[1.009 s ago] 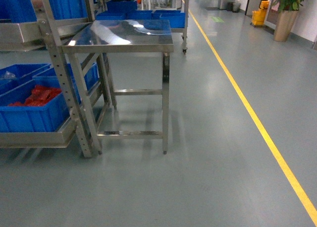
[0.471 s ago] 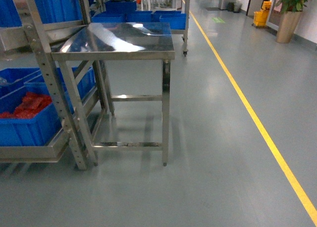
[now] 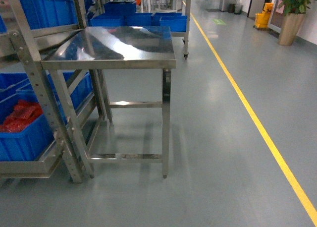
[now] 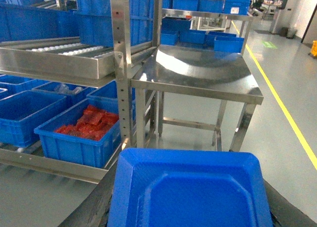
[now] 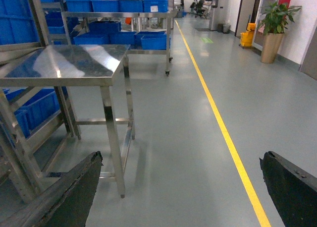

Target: Pick blue part to blue bin on bottom shelf

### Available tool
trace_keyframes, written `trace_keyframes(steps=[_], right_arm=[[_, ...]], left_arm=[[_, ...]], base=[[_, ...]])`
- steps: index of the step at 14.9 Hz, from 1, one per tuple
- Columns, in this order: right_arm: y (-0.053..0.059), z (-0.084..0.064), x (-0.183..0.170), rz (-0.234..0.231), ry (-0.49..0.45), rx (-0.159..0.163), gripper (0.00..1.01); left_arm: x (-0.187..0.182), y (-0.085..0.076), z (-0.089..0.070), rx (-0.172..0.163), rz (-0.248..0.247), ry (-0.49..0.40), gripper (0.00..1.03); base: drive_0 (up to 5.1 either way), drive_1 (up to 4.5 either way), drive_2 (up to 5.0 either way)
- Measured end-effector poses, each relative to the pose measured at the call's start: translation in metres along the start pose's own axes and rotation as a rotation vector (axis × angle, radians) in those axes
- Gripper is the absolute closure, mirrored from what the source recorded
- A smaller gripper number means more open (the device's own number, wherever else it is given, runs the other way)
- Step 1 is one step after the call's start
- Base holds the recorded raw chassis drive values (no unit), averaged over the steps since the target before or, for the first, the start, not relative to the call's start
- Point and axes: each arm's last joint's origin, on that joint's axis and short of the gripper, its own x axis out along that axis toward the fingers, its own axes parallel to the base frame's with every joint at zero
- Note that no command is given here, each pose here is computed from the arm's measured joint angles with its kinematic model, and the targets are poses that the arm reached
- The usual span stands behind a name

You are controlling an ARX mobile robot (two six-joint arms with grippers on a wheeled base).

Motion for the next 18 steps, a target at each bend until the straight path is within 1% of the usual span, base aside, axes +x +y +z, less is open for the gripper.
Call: trace_keyframes(steps=[3,4,5,6,7,8,10,12,13,18], right_arm=[[0.0000,-0.0004,0.0000,0.000,0.004,0.000,0.03],[0.0000,-0.0006,0.0000,0.000,0.006,0.000,0.03],[0.0000,-0.0001,0.0000,0.000,0.001,0.000,0.03],[0.0000,-0.0004,0.0000,0.000,0.005,0.000,0.03],[0.0000,0.0000,0.0000,0.000,0.000,0.000,0.03],[0.0000,-0.0007,0.0000,0.000,0.007,0.000,0.03],[0.0000,-0.0006,0.0000,0.000,0.006,0.000,0.03],[0.0000,-0.0008,0.0000,0.000,0.009,0.000,0.03],[0.0000,0.0000,0.0000,0.000,0.000,0.000,0.03],[0.0000,-0.0004,0.0000,-0.001,0.004,0.000,0.03]], left_arm=[[0.0000,0.0001,-0.0002,0.002,0.001,0.002,0.60],[-0.0002,0.0002,0.0003,-0.002,0.000,-0.002,0.60],[0.0001,-0.0001,-0.0005,0.005,0.000,0.004,0.60],[-0.0001,0.0001,0.0003,-0.003,0.000,-0.002,0.60],[0.0000,0.0001,-0.0004,0.004,0.001,0.003,0.60],[-0.0002,0.0002,0.0003,-0.002,0.000,-0.002,0.60],[-0.0001,0.0001,0.0002,-0.001,0.000,-0.001,0.60],[0.0002,-0.0003,-0.0007,0.006,0.001,0.005,0.60],[0.0003,-0.0005,-0.0004,0.004,-0.002,0.003,0.60],[0.0000,-0.0002,-0.0001,0.001,-0.003,0.001,0.60]], base=[[0.0,4.11,-4.1],[0.1,4.17,-4.0],[0.1,4.15,-4.0],[-0.1,4.01,-4.2],[-0.1,3.98,-4.2],[0.0,4.05,-4.1],[0.1,4.18,-4.1],[0.0,0.00,0.0],[0.0,0.00,0.0],[-4.7,3.27,1.8]])
